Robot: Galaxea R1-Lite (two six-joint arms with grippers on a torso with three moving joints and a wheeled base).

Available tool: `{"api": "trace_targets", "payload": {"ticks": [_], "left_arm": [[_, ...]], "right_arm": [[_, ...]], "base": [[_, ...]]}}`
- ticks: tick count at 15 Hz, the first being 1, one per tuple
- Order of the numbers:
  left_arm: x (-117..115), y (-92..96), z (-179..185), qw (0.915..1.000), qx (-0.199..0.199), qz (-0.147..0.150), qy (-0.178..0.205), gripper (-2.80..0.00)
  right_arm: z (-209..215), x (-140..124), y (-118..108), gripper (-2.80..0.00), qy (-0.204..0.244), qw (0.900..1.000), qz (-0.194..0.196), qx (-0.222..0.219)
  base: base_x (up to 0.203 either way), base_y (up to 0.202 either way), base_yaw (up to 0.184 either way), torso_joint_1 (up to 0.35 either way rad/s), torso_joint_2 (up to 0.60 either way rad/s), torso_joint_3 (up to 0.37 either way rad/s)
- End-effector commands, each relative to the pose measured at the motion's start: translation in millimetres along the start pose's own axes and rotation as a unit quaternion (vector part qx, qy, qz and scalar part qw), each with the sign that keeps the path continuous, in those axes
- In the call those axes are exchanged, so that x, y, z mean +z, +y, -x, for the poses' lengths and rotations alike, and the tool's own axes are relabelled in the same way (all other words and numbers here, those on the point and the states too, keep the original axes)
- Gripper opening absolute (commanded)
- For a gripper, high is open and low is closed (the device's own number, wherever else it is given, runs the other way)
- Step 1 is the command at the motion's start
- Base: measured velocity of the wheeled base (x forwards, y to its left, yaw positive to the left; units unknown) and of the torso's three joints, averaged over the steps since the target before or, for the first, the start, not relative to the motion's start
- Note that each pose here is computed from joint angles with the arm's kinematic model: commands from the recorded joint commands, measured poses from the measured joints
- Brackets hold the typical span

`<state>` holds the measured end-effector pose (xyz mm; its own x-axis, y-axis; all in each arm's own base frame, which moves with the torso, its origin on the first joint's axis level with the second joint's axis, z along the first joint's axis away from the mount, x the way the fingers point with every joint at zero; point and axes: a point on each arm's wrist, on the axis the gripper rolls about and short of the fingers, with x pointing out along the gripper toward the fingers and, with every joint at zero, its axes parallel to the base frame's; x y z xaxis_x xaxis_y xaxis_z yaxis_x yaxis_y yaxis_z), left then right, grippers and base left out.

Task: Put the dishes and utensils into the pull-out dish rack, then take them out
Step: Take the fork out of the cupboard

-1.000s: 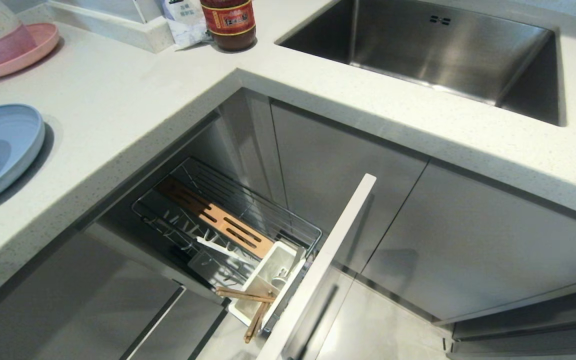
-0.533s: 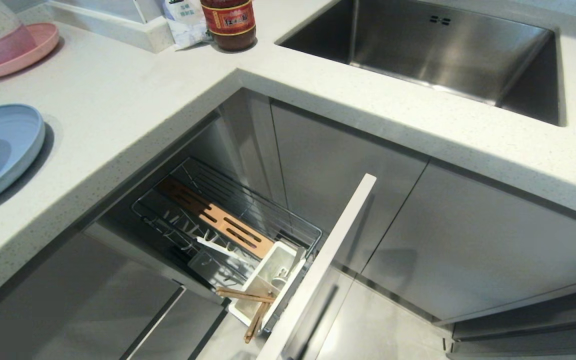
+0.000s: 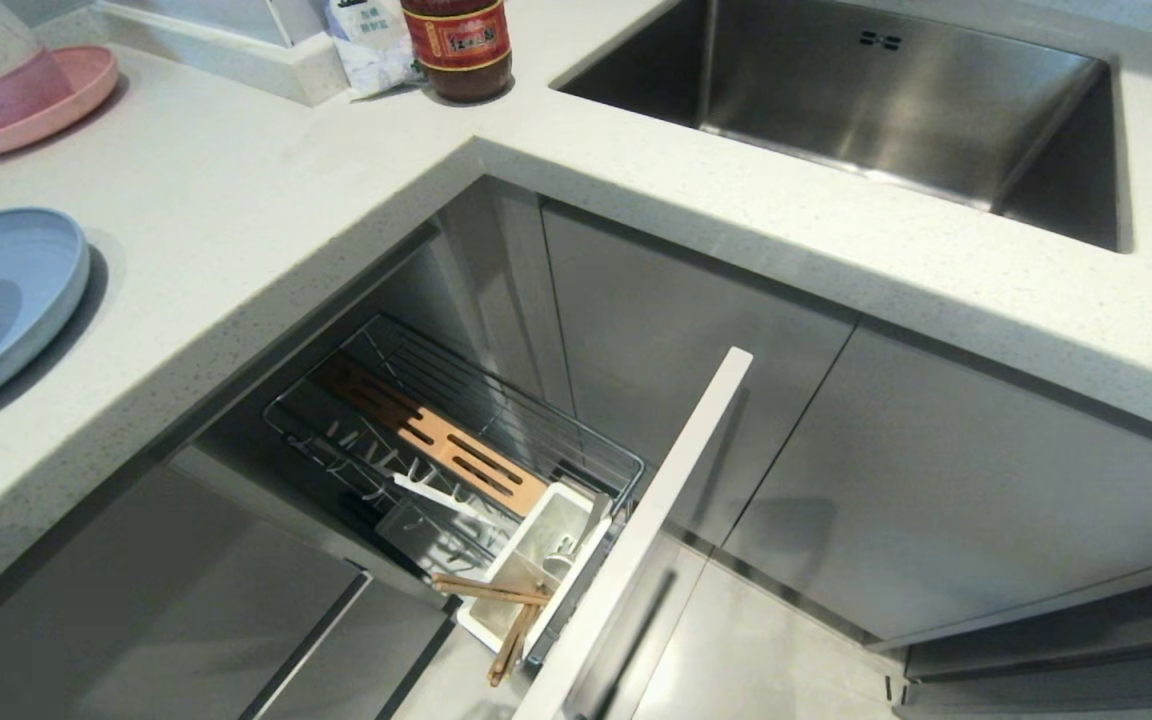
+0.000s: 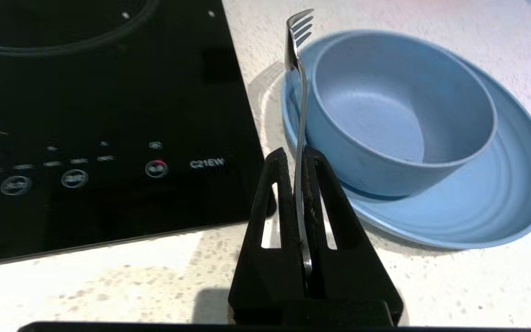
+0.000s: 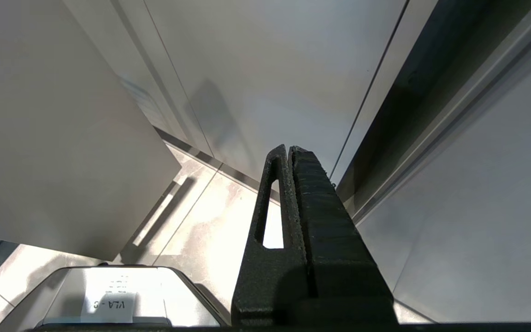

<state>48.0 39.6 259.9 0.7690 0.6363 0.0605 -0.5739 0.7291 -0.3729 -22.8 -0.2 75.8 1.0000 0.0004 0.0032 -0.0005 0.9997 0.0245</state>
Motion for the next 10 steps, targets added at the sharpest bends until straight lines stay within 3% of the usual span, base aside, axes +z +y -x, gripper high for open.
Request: {"api": "trace_targets", "payload": {"ticks": [1, 10], "left_arm": [[-1, -0.2, -7, 0.9999, -0.008, 0.005, 0.011, -2.8], [0, -2.5, -18, 0.9987, -0.041, 0.021, 0.019, -2.8]], "right_arm": [[0, 0, 0, -2.8, -0.001, 1.0, 0.0, 0.0], [0, 0, 0, -2.8, -0.001, 1.0, 0.0, 0.0]], "base": [[0.0, 0.0, 0.0, 0.0, 0.0, 0.0], [0.0, 0.0, 0.0, 0.0, 0.0, 0.0]]}}
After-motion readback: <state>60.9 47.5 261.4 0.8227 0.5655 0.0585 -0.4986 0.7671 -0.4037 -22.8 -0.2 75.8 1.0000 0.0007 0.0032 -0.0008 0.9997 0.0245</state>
